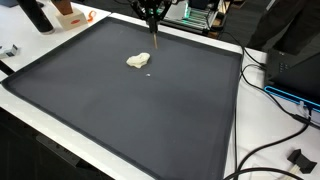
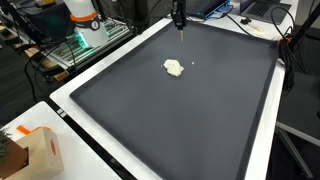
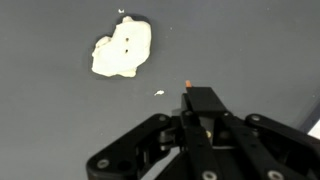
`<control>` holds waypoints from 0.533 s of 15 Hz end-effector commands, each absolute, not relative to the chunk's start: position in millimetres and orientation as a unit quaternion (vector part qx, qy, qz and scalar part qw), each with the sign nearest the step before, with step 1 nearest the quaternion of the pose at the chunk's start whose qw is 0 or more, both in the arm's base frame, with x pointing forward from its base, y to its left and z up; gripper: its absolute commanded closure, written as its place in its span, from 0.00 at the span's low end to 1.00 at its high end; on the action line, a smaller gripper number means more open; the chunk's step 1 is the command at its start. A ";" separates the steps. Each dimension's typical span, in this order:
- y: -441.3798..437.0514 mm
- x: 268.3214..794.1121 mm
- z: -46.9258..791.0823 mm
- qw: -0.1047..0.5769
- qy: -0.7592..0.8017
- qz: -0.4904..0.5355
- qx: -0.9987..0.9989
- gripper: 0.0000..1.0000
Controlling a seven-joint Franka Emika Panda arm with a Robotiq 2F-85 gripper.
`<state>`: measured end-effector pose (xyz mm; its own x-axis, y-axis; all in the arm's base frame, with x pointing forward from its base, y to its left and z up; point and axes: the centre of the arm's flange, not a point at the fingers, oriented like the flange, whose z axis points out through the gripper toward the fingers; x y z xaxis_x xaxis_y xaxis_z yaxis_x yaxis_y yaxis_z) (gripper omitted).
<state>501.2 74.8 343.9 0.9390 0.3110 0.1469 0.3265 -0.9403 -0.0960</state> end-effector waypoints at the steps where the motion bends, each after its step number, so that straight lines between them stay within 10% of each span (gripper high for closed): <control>1: 54.2 511.6 323.6 0.107 -0.196 -0.039 -0.974 0.97; 8: 59.5 510.2 279.7 0.173 -0.199 0.007 -0.965 0.97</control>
<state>493.0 74.1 282.2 0.9362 0.3400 0.0889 0.3511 -0.8937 -0.2792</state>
